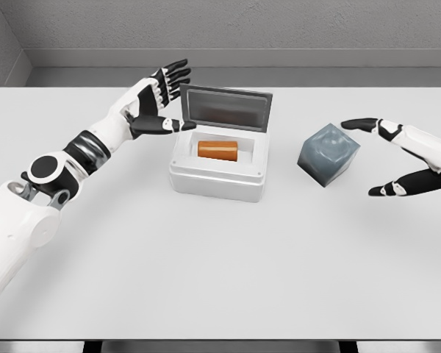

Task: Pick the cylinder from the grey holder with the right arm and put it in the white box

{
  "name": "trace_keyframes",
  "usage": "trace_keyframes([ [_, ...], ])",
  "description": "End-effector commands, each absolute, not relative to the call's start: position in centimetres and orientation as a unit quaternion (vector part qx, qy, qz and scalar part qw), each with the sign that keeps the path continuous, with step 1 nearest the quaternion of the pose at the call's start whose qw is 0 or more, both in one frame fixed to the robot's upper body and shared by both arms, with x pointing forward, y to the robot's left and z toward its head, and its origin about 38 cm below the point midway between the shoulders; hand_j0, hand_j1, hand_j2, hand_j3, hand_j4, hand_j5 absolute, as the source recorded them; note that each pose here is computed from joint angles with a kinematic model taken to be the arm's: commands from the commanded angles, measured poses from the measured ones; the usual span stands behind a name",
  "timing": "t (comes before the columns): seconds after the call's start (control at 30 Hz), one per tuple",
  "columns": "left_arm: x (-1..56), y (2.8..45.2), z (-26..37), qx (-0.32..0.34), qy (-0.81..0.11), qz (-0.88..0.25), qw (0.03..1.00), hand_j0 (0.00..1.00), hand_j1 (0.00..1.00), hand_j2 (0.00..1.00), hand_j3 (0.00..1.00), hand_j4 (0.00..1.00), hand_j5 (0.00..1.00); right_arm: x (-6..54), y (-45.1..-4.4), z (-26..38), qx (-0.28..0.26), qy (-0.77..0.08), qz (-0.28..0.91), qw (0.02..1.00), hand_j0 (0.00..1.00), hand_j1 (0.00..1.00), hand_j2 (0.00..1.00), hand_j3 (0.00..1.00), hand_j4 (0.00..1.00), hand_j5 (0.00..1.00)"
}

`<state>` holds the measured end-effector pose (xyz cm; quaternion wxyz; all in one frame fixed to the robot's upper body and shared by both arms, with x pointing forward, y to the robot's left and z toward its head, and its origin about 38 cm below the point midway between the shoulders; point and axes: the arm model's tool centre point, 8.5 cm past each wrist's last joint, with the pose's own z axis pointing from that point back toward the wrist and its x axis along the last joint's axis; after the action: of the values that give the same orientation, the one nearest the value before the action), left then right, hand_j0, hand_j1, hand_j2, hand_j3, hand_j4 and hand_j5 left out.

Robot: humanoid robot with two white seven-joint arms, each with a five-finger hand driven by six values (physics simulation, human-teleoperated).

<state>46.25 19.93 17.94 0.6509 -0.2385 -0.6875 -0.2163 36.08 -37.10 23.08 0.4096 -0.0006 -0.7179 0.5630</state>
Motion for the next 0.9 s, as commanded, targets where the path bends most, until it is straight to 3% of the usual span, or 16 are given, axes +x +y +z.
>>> trace_keyframes([
  [0.0, 45.9, 19.5, 18.7, -0.244, -0.693, -0.222, 0.640, 1.00, 1.00, 1.00, 1.00, 1.00, 1.00, 36.4, -37.9, 22.4, -0.003, -0.720, 0.549, 0.425, 1.00, 1.00, 1.00, 1.00, 1.00, 1.00],
  [0.2, 45.2, 20.1, 18.8, -0.243, -0.696, -0.222, 0.638, 1.00, 1.00, 1.00, 1.00, 1.00, 1.00, 36.4, -37.2, 22.1, 0.004, -0.726, 0.544, 0.422, 1.00, 1.00, 1.00, 1.00, 1.00, 1.00],
  [0.5, 47.0, 24.8, 18.3, -0.200, -0.705, -0.170, 0.658, 1.00, 1.00, 1.00, 1.00, 1.00, 1.00, 36.4, -37.4, 22.0, 0.003, -0.725, 0.542, 0.424, 1.00, 1.00, 1.00, 1.00, 1.00, 1.00],
  [0.87, 43.5, 37.9, 21.7, -0.073, -0.750, -0.165, 0.637, 1.00, 1.00, 1.00, 1.00, 1.00, 1.00, 36.6, -37.8, 21.6, 0.000, -0.722, 0.539, 0.433, 1.00, 1.00, 1.00, 1.00, 1.00, 1.00],
])
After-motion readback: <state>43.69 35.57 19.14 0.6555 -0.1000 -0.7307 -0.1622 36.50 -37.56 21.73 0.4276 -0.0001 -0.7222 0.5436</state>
